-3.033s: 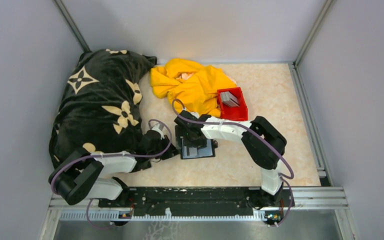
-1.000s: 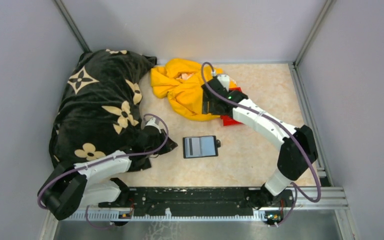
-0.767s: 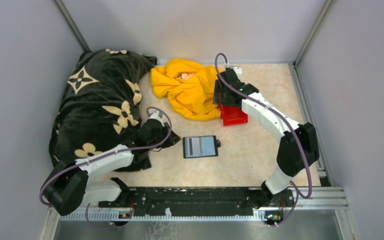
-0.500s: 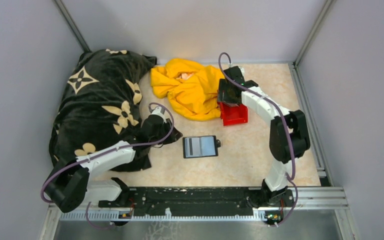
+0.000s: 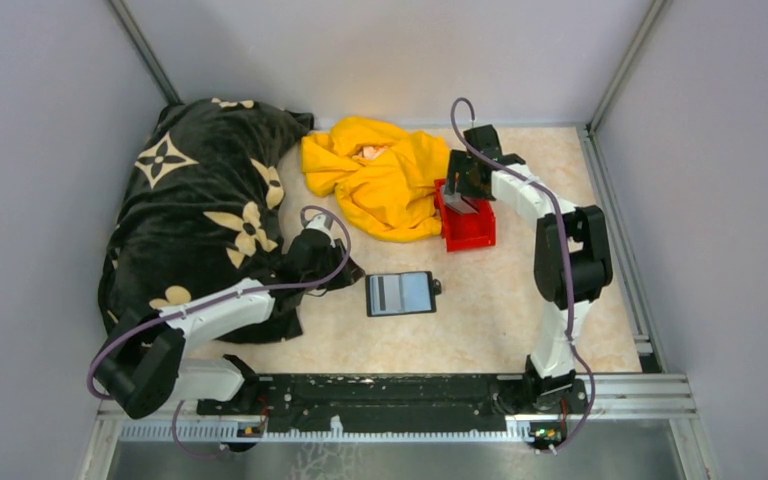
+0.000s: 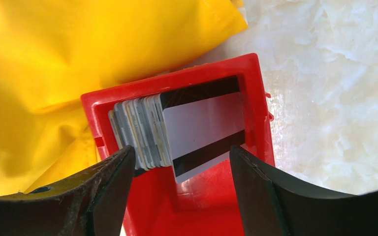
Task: Put the credit cards into the card holder
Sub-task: Pick up the credit card from the storage box.
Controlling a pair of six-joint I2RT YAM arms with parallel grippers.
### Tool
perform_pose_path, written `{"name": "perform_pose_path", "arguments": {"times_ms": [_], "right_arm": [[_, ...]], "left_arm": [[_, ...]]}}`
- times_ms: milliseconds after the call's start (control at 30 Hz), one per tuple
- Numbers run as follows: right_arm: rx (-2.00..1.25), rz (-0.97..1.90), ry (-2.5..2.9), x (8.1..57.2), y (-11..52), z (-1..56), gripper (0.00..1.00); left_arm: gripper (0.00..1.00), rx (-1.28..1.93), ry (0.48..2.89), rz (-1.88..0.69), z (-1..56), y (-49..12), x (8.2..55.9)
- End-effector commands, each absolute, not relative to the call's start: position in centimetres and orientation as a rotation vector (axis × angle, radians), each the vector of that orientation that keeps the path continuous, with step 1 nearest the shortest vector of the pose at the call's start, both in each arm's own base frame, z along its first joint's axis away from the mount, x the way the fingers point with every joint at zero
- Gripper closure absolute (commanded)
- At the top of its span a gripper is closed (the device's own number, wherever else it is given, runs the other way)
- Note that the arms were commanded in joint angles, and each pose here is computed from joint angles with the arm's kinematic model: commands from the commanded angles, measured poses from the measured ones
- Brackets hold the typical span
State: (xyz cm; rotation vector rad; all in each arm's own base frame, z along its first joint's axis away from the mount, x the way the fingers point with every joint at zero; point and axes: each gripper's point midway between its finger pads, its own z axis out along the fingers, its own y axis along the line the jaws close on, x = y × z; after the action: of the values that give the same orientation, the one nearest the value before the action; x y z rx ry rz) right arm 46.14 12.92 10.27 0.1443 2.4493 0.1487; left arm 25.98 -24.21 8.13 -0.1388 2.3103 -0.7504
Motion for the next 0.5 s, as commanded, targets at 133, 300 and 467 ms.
{"name": "perform_pose_path", "arguments": {"times_ms": [133, 300, 467], "right_arm": [[0.111, 0.314, 2.426, 48.1, 13.8, 10.6, 0.32], [0.122, 0.438, 2.447, 48.0, 14.3, 9.7, 0.41], [0.111, 0.486, 2.451, 47.6, 14.8, 9.4, 0.53]], "left_arm": [[0.7, -0.125, 2.294, -0.759, 9.0, -24.7, 26.7], [0.7, -0.126, 2.293, -0.758, 9.0, -24.7, 26.8], [0.7, -0.126, 2.302, -0.758, 8.8, -24.7, 26.7]]}}
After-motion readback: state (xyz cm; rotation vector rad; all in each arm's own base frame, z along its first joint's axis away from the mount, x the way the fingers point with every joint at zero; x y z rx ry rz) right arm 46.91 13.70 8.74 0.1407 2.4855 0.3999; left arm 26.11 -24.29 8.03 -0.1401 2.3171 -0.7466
